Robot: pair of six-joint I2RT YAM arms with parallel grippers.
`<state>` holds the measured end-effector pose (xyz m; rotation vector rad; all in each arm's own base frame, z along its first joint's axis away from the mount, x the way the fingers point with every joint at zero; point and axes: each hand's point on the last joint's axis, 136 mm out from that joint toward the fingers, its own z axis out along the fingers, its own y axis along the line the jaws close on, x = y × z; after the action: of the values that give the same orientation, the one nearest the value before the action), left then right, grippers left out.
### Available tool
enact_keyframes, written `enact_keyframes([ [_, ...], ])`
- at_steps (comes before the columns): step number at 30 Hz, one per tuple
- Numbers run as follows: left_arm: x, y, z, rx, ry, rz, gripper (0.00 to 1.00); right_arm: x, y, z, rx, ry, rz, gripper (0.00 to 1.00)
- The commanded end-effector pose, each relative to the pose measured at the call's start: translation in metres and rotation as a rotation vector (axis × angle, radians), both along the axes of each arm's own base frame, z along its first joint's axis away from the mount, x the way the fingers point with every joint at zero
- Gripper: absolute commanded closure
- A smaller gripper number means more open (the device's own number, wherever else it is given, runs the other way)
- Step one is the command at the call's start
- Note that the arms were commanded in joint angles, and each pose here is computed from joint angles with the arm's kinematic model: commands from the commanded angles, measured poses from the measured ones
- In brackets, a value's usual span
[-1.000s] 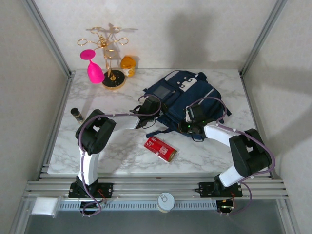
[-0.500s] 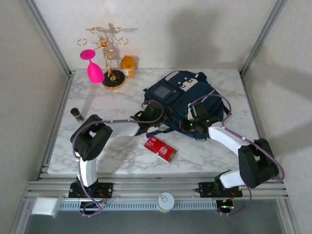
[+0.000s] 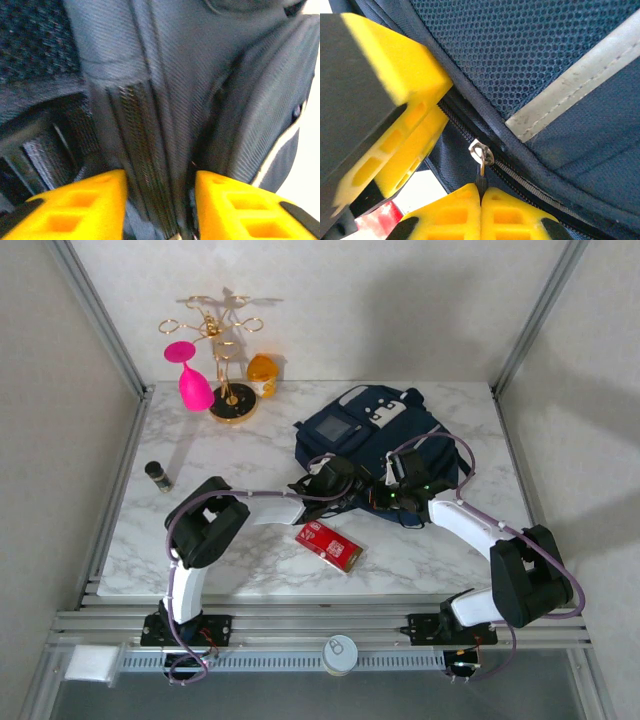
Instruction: Pack books, pencil case, and school supplies into a backpack
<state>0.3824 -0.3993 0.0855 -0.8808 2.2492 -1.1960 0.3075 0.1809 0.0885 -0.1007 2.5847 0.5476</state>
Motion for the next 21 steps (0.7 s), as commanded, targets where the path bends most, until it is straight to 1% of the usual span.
enact_keyframes([
  [1, 0.017, 0.009, -0.003, 0.06, -0.026, 0.095, 0.74, 0.007, 0.002, 0.016, 0.021, -0.034, -0.013, 1.0],
  [4, 0.026, 0.02, -0.005, 0.129, -0.032, 0.112, 0.95, 0.005, -0.003, 0.012, -0.006, -0.013, -0.032, 1.0],
  [5, 0.029, 0.025, -0.004, 0.134, -0.034, 0.12, 1.0, 0.003, -0.006, 0.011, -0.02, -0.005, -0.044, 1.0],
  [8, 0.033, 0.042, 0.003, 0.154, -0.055, 0.134, 1.0, -0.004, -0.019, 0.006, -0.072, 0.028, -0.079, 1.0],
  [13, 0.043, 0.087, 0.014, 0.215, -0.076, 0.154, 1.0, -0.027, -0.042, -0.003, -0.168, 0.09, -0.11, 1.0],
  [17, 0.055, 0.118, 0.018, 0.222, -0.077, 0.131, 1.0, -0.034, -0.063, 0.0, -0.261, 0.094, -0.158, 1.0],
  [19, 0.057, 0.121, 0.019, 0.203, -0.065, 0.102, 1.0, -0.029, -0.053, 0.01, -0.223, 0.07, -0.129, 1.0],
  [21, 0.054, 0.116, 0.025, 0.171, -0.076, 0.082, 1.0, -0.023, -0.029, 0.022, -0.13, 0.034, -0.067, 1.0],
])
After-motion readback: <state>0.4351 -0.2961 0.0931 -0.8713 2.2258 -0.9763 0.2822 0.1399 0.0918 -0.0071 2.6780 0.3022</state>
